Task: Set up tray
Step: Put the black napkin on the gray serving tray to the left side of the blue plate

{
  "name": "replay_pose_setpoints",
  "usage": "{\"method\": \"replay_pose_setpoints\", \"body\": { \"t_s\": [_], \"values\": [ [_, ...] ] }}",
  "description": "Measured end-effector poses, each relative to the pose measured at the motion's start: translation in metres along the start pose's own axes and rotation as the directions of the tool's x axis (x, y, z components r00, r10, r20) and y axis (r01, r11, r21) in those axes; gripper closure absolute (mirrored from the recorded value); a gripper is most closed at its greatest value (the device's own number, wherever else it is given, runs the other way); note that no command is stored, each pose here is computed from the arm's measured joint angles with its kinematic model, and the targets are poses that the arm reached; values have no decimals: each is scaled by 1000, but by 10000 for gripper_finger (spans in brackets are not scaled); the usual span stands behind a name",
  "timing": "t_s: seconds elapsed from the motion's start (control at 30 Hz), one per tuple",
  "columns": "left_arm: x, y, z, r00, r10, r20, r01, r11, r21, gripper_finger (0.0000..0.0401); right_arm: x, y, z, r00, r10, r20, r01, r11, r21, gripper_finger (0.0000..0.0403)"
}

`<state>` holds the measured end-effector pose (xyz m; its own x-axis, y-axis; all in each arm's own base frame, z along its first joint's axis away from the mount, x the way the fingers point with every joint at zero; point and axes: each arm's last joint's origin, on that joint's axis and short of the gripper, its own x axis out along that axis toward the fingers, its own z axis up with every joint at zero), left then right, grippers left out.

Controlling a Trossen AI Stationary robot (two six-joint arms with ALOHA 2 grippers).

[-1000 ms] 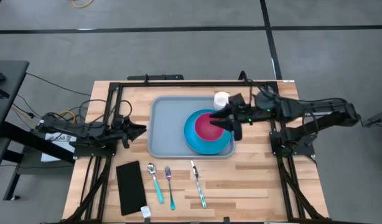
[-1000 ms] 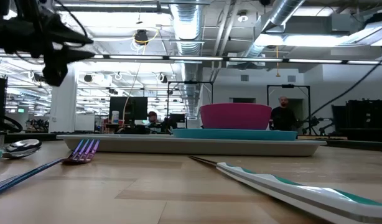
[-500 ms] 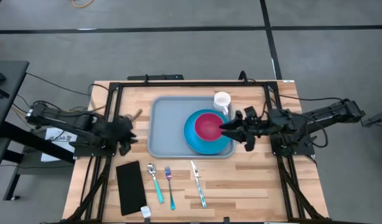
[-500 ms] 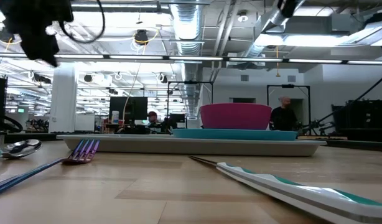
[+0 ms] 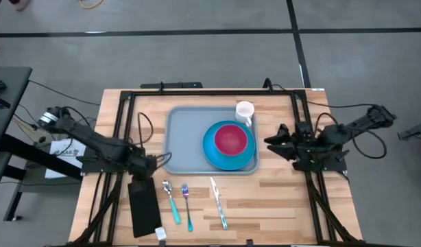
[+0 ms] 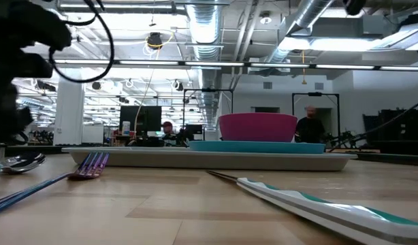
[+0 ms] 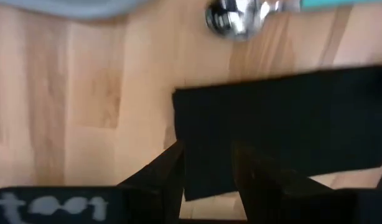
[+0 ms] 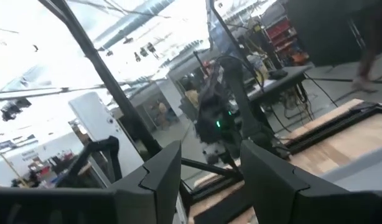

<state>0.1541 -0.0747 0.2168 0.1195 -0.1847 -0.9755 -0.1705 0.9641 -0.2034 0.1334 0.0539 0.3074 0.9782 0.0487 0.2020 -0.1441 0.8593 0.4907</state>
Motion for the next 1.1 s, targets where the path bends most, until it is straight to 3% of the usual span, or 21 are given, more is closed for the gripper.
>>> {"method": "replay_pose_setpoints", "body": {
  "t_s": [0.13,0.27,0.47,1.1],
  "values": [
    [16,-13,-1,997,42,-58,-40,999,33,283,-8,3,-1,1000,9,12,-9,1000,-6,247],
    [32,-26,2,994,100,-39,-97,993,69,283,-11,7,-1,1000,16,13,-15,1000,-18,252],
    [54,-25,5,970,239,-34,-239,971,1,283,-12,9,-2,1000,16,8,-16,1000,-16,255],
    [88,-13,-6,983,170,-72,-173,984,-45,283,-12,9,-2,1000,19,7,-19,1000,8,266]
  ]
}}
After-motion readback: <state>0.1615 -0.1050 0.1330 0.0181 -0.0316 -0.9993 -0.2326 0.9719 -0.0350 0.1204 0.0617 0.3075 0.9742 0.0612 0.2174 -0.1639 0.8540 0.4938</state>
